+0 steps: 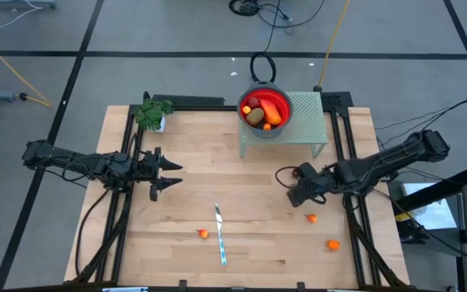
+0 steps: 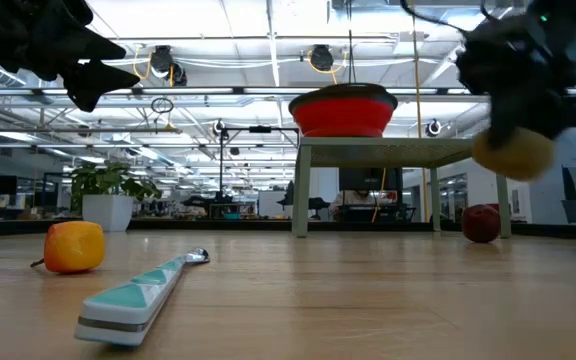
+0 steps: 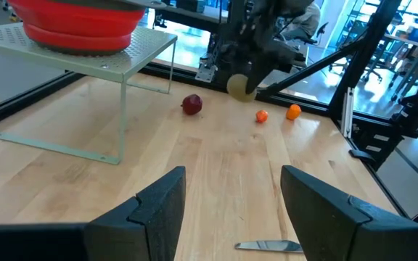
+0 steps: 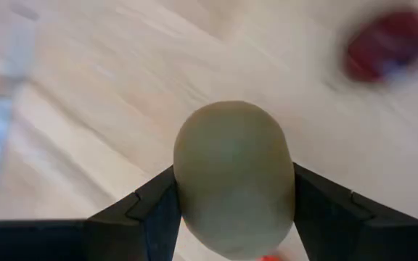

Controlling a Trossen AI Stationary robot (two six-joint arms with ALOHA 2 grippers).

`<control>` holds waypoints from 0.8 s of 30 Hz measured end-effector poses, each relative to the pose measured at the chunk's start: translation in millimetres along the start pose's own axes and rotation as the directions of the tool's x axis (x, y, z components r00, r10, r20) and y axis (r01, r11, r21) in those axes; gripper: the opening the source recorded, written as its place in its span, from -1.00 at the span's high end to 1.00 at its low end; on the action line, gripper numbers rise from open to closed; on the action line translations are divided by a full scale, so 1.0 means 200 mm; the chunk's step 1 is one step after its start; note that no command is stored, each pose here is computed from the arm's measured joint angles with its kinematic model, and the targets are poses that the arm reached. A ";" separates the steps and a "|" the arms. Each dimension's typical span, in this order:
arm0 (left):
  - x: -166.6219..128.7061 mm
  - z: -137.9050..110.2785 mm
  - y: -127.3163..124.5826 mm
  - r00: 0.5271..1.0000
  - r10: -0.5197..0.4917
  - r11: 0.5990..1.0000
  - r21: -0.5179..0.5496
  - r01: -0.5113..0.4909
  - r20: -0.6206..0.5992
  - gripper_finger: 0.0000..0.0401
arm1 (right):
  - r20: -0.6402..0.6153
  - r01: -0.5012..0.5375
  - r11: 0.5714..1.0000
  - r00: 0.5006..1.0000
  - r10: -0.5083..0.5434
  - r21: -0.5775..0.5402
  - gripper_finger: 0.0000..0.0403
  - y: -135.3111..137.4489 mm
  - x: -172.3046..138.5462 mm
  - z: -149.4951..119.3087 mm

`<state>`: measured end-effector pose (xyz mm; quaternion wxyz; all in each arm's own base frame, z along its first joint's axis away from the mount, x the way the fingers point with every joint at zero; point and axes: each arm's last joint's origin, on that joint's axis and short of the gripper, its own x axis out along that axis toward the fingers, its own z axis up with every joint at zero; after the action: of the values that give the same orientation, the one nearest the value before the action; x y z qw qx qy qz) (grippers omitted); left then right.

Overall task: Pick & Place Fruit
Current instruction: Put the kiwi into the red strainer bowl on the shelf

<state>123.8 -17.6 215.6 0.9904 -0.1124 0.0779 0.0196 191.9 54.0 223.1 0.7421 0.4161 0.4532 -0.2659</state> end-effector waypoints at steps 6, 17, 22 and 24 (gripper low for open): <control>0.00 0.00 0.00 1.000 0.000 1.000 0.000 0.000 0.000 -0.12 | 0.212 -0.267 0.954 0.933 0.292 -0.138 -0.06 0.17 -0.05 0.07; 0.00 0.00 0.00 1.000 0.000 1.000 0.000 0.000 0.000 -0.12 | 0.405 -0.543 0.709 0.583 0.704 -0.450 -0.06 0.37 -0.22 0.16; 0.00 0.00 0.00 1.000 -0.001 1.000 0.014 0.001 0.000 -0.12 | 0.427 -0.561 0.606 0.430 0.796 -0.564 -0.06 0.41 -0.30 0.18; 0.00 0.00 0.00 1.000 -0.001 1.000 0.016 0.001 0.000 -0.12 | 0.400 -0.562 0.548 0.375 0.836 -0.619 -0.06 0.43 -0.32 0.18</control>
<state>123.8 -17.7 215.6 0.9913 -0.1044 0.0779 0.0187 245.1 68.2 321.6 0.9543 0.2938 -0.0252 0.0489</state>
